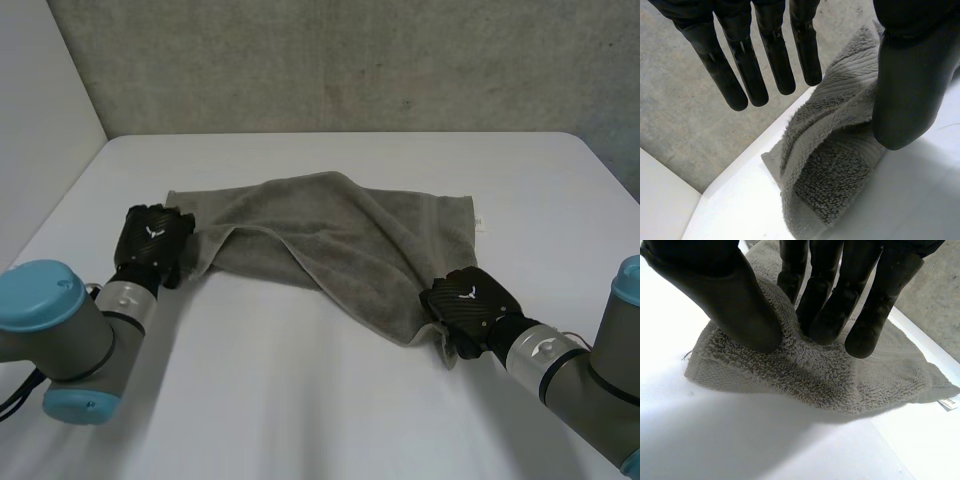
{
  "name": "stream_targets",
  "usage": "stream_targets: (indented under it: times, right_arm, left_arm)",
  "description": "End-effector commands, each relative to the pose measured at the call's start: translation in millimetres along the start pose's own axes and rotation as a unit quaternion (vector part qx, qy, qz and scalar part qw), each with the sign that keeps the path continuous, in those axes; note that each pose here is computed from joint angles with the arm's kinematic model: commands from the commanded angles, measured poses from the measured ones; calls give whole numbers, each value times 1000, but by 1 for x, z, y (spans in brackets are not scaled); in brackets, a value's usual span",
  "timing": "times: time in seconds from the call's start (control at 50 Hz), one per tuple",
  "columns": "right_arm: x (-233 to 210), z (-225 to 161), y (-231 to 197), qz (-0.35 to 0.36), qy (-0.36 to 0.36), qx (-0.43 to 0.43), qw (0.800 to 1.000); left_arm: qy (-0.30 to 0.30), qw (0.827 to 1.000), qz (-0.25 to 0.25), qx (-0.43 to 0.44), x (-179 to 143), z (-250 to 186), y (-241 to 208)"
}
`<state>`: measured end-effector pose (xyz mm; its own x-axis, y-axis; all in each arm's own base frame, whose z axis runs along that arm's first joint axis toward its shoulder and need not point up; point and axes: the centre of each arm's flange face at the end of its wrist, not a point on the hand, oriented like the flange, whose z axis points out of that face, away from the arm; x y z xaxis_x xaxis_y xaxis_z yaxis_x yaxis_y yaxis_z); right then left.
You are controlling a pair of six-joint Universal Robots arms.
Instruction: Fold the towel.
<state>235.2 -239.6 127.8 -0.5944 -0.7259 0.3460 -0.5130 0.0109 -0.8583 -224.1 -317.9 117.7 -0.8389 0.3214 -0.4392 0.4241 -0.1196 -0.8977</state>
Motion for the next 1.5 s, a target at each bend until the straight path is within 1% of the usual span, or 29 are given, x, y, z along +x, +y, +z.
stream_targets:
  times: [0.02, 0.28, 0.38, 0.42, 0.48, 0.5, 0.52, 0.54, 0.6, 0.64, 0.66, 0.68, 0.7, 0.76, 0.82, 0.86, 0.88, 0.9, 1.0, 1.08, 1.12, 1.2, 1.32, 1.38, 1.42, 1.44, 1.46, 1.48, 1.5]
  right_arm:
    - [0, 1, 1, 0, 0, -1, 1000]
    - [6, 2, 1, 7, 8, -3, 1000]
    - [7, 2, -1, 9, 10, -2, 1000]
    - [9, 1, -3, 8, 14, 0, 1000]
    - [21, -2, -20, -2, 36, 15, 999]
    - [30, -10, -35, -6, 53, 24, 998]
    - [30, -10, -35, -6, 53, 24, 998]
    - [42, -19, -49, -5, 71, 31, 997]
    - [70, -37, -73, 7, 106, 37, 994]
    - [81, -45, -85, 14, 113, 38, 993]
    - [90, -54, -95, 19, 118, 32, 992]
    - [96, -62, -104, 21, 119, 25, 992]
    - [96, -62, -104, 21, 119, 25, 992]
    - [104, -77, -121, 22, 111, 4, 994]
    - [109, -88, -131, -8, 99, -18, 995]
    - [114, -98, -137, -54, 88, -41, 994]
    - [114, -98, -137, -54, 88, -41, 994]
    - [116, -100, -136, -77, 84, -51, 992]
    - [115, -91, -124, -114, 58, -73, 989]
    - [112, -75, -105, -99, 22, -92, 991]
    - [103, -64, -87, -73, -17, -99, 992]
    - [97, -60, -78, -62, -33, -98, 993]
    - [96, -44, -57, -41, -55, -112, 991]
    - [106, -31, -58, -59, -42, -99, 993]
    - [118, -24, -64, -77, -20, -84, 993]
    - [126, -15, -75, -97, -1, -57, 994]
    - [134, -6, -94, -120, 24, -17, 992]
    - [135, -6, -94, -120, 24, -17, 992]
    - [144, 2, -122, -147, 58, 41, 987]
  left_arm:
    - [11, 1000, 1, -2, 7, -6, -1]
    - [17, 1000, -1, -7, 12, -6, 5]
    - [23, 1000, -1, 3, 16, -9, -3]
    - [20, 1000, -2, 19, 14, -12, -16]
    - [0, 999, -6, 44, 0, -17, -36]
    - [0, 999, -6, 44, 0, -17, -36]
    - [-10, 998, -15, 62, -8, -21, -51]
    - [-22, 996, -30, 85, -17, -25, -68]
    - [-31, 993, -52, 105, -25, -28, -83]
    - [-54, 983, -104, 141, -49, -35, -109]
    - [-54, 983, -104, 141, -49, -36, -109]
    - [-61, 979, -127, 146, -61, -40, -118]
    - [-66, 977, -147, 142, -71, -46, -125]
    - [-66, 975, -177, 116, -82, -56, -132]
    - [-64, 973, -204, 83, -89, -64, -135]
    - [-65, 972, -216, 72, -92, -67, -135]
    - [-67, 970, -224, 60, -94, -69, -133]
    - [-67, 970, -224, 60, -94, -69, -133]
    - [-68, 970, -235, 19, -103, -64, -112]
    - [-54, 967, -249, -23, -98, -61, -85]
    - [-43, 965, -255, -44, -92, -62, -73]
    - [-15, 960, -267, -79, -76, -67, -54]
    - [-7, 957, -272, -98, -71, -60, -41]
    - [-3, 958, -271, -93, -71, -52, -42]
    - [-6, 965, -259, -49, -82, -25, -61]
    - [-6, 965, -259, -49, -82, -25, -62]
    - [-3, 968, -251, -13, -87, -10, -80]
    - [-6, 969, -244, 30, -93, 4, -105]
    - [-6, 969, -244, 31, -94, 4, -105]
